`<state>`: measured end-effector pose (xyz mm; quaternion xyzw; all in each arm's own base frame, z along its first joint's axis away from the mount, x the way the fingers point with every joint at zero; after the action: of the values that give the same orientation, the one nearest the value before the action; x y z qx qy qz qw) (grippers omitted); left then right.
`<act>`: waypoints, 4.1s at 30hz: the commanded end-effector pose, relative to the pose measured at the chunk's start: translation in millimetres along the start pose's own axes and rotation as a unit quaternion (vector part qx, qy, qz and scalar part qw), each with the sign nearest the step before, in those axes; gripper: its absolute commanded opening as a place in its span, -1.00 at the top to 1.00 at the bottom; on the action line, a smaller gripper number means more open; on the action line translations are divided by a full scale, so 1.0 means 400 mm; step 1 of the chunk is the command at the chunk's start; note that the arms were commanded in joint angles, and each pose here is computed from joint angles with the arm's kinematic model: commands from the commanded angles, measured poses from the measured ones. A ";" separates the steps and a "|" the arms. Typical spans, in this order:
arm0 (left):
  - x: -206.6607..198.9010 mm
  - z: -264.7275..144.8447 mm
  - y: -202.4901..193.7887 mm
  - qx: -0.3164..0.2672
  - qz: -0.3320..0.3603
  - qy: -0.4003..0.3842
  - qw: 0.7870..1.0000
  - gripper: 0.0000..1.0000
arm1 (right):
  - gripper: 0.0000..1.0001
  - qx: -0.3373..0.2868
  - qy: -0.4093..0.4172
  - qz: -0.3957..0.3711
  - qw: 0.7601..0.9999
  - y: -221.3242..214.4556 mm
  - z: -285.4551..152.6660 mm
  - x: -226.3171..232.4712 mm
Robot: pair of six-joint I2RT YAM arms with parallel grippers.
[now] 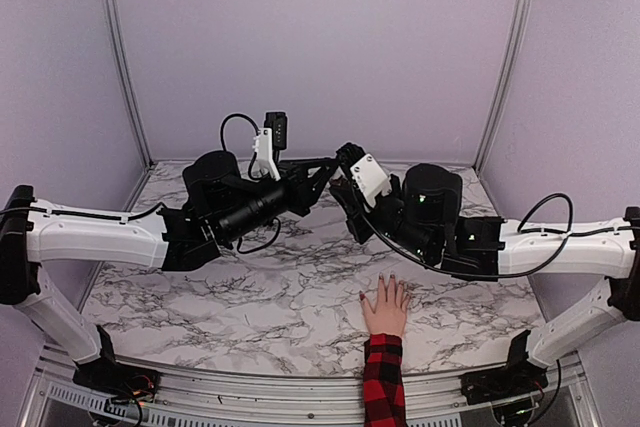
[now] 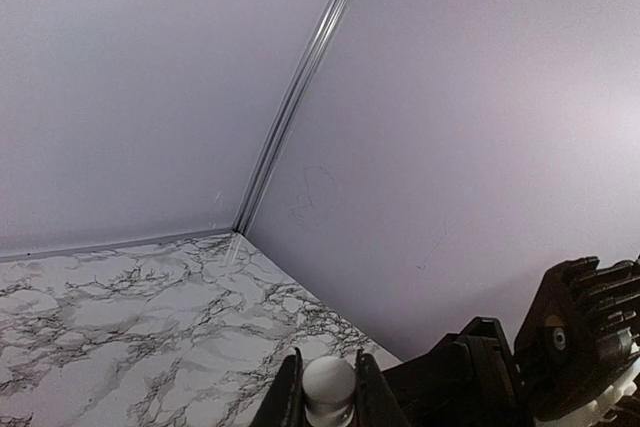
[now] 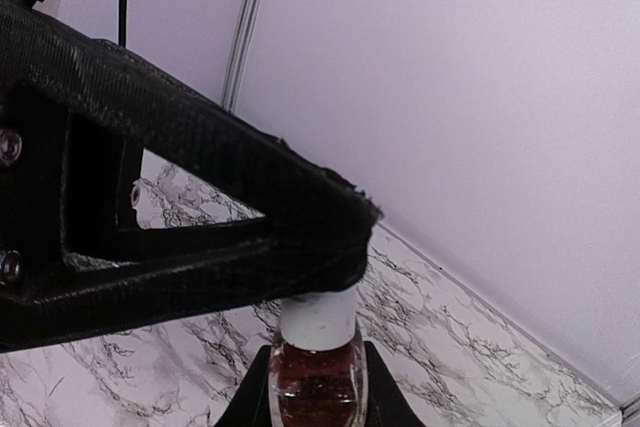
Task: Paint the nails
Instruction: Screw the nail polish bottle cap onto the nail polish bottle.
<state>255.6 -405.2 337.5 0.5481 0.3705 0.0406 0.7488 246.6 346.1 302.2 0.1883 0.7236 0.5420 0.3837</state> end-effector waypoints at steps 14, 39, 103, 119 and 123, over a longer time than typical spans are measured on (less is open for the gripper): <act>-0.115 -0.038 -0.049 0.065 0.036 -0.169 0.983 1.00 | 1.00 -0.151 0.181 0.034 0.971 0.168 -0.100 -0.005; -0.248 -0.149 -0.169 0.192 0.084 -0.425 0.881 1.00 | 1.00 -0.280 0.467 -0.013 0.839 0.286 -0.316 0.108; -0.058 -0.004 0.020 0.029 0.025 -0.099 0.994 0.97 | 1.00 -0.075 0.042 -0.017 0.996 0.147 -0.046 0.003; -0.147 -0.061 -0.081 0.122 0.074 -0.256 0.956 1.00 | 1.00 -0.223 0.321 0.011 0.920 0.243 -0.211 0.047; -0.166 -0.079 -0.096 0.137 0.082 -0.290 0.944 1.00 | 1.00 -0.251 0.380 0.001 0.890 0.264 -0.258 0.076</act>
<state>201.3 -417.9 366.1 0.6163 0.1292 -0.0377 0.7759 193.5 336.3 339.1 0.0267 0.7329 0.6590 0.1669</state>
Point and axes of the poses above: each gripper's point midway between its finger pads, its own z axis out along the fingers, its own x axis along the line the jaws close on, y = z × x, the point moved 2 cm from there along -z, back along the fingers, and after that the axes turned 5 degrees about -z, right-handed, at the moved point
